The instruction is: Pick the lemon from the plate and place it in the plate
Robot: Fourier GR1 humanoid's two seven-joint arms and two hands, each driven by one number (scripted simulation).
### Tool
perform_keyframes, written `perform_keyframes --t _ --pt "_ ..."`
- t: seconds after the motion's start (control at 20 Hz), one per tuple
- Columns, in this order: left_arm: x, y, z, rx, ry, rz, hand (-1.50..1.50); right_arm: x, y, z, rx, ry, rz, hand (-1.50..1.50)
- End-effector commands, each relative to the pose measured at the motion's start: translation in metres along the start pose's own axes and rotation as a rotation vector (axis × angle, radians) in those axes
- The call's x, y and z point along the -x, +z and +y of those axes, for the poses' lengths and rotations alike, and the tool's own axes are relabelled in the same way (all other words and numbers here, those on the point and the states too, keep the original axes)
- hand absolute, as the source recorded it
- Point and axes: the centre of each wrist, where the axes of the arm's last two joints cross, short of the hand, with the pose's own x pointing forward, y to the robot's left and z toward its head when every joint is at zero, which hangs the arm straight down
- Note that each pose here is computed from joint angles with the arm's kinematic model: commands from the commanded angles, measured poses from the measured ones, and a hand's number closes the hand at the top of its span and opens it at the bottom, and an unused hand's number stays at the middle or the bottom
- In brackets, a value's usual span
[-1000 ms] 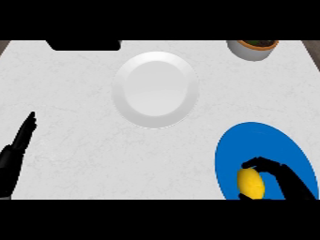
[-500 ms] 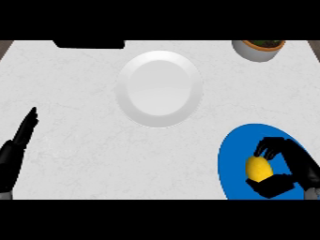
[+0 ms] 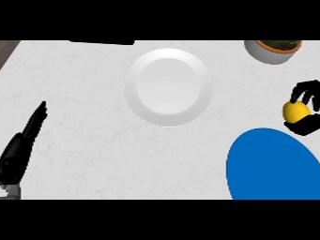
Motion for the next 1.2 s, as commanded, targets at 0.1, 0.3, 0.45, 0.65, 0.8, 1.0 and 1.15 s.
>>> perform_keyframes --t 0.1,0.3,0.45,0.65,0.8,1.0,1.15 --pt "-0.001 -0.010 0.011 -0.036 0.006 0.025 0.00 -0.016 -0.038 -0.038 0.243 0.043 -0.128 1.50" --pt "0.004 0.008 0.005 -0.034 -0.023 0.021 0.00 -0.029 -0.043 -0.058 0.383 -0.060 -0.312 1.50" --pt "0.005 0.006 0.017 -0.032 -0.011 0.047 0.00 -0.055 -0.037 -0.061 0.364 -0.136 -0.471 1.50" --pt "0.014 0.014 0.010 -0.055 -0.023 0.046 0.00 -0.089 -0.040 -0.076 0.304 -0.204 -0.596 1.50" --pt "0.007 0.026 0.023 -0.051 0.004 0.058 0.00 -0.134 -0.029 -0.067 0.285 -0.202 -0.660 1.50" --pt "-0.001 0.014 0.025 -0.057 -0.014 0.048 0.00 -0.177 -0.022 -0.068 0.214 -0.237 -0.690 1.50" --pt "0.007 0.022 0.007 -0.057 0.005 0.032 0.00 -0.193 -0.037 -0.079 0.212 -0.271 -0.669 1.50"
